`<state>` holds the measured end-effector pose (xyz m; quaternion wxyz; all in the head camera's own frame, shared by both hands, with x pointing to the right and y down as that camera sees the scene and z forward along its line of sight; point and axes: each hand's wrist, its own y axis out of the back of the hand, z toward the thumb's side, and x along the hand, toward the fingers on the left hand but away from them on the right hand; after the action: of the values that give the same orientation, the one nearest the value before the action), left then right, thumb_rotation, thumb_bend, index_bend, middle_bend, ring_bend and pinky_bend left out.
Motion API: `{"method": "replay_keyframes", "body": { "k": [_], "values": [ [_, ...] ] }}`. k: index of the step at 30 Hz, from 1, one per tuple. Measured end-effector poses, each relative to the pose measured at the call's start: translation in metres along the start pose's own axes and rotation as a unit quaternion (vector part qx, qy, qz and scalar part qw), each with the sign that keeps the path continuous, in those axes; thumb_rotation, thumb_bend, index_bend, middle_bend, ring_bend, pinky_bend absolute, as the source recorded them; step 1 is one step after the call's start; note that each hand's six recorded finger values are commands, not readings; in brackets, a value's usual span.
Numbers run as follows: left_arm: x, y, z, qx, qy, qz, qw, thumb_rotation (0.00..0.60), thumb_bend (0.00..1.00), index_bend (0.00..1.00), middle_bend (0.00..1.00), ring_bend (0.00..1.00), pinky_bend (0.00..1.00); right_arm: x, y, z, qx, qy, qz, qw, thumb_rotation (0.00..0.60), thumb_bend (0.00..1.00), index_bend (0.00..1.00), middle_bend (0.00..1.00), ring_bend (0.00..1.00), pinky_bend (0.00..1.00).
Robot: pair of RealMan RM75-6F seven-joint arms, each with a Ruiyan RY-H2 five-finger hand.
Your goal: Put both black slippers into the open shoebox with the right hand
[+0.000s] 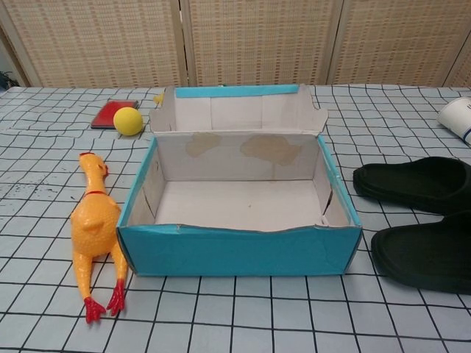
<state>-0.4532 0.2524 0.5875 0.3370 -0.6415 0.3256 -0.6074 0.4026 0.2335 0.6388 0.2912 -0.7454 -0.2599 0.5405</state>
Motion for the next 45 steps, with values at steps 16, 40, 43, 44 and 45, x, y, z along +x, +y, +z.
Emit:
{"method": "replay_keyframes", "body": {
  "k": [16,40,43,44,45],
  "values": [
    [0.000,0.000,0.000,-0.002,0.000,-0.002,1.0000,0.600,0.83,0.48,0.59,0.70,0.57,-0.013,-0.015,0.006,0.023,-0.017,0.041,0.9987,0.600,0.05,0.03,0.14,0.04,0.11],
    [0.000,0.000,0.000,-0.004,-0.002,-0.001,1.0000,0.600,0.83,0.48,0.59,0.70,0.57,-0.025,-0.034,0.006,0.041,-0.032,0.043,0.9977,0.600,0.05,0.43,0.41,0.31,0.33],
    [0.000,0.000,0.000,-0.004,-0.002,-0.002,1.0000,0.600,0.83,0.48,0.59,0.70,0.57,-0.024,-0.033,0.004,0.041,-0.037,0.032,0.9980,0.600,0.05,0.50,0.47,0.37,0.38],
    [0.000,0.000,0.000,-0.004,-0.002,-0.002,1.0000,0.600,0.83,0.48,0.59,0.70,0.57,-0.024,-0.032,0.004,0.040,-0.039,0.029,0.9980,0.600,0.05,0.50,0.47,0.37,0.38],
    [0.000,0.000,0.000,-0.004,-0.002,-0.002,1.0000,0.600,0.83,0.48,0.59,0.70,0.57,-0.024,-0.031,0.003,0.038,-0.040,0.025,0.9982,0.600,0.05,0.50,0.47,0.38,0.38]
  ]
}}
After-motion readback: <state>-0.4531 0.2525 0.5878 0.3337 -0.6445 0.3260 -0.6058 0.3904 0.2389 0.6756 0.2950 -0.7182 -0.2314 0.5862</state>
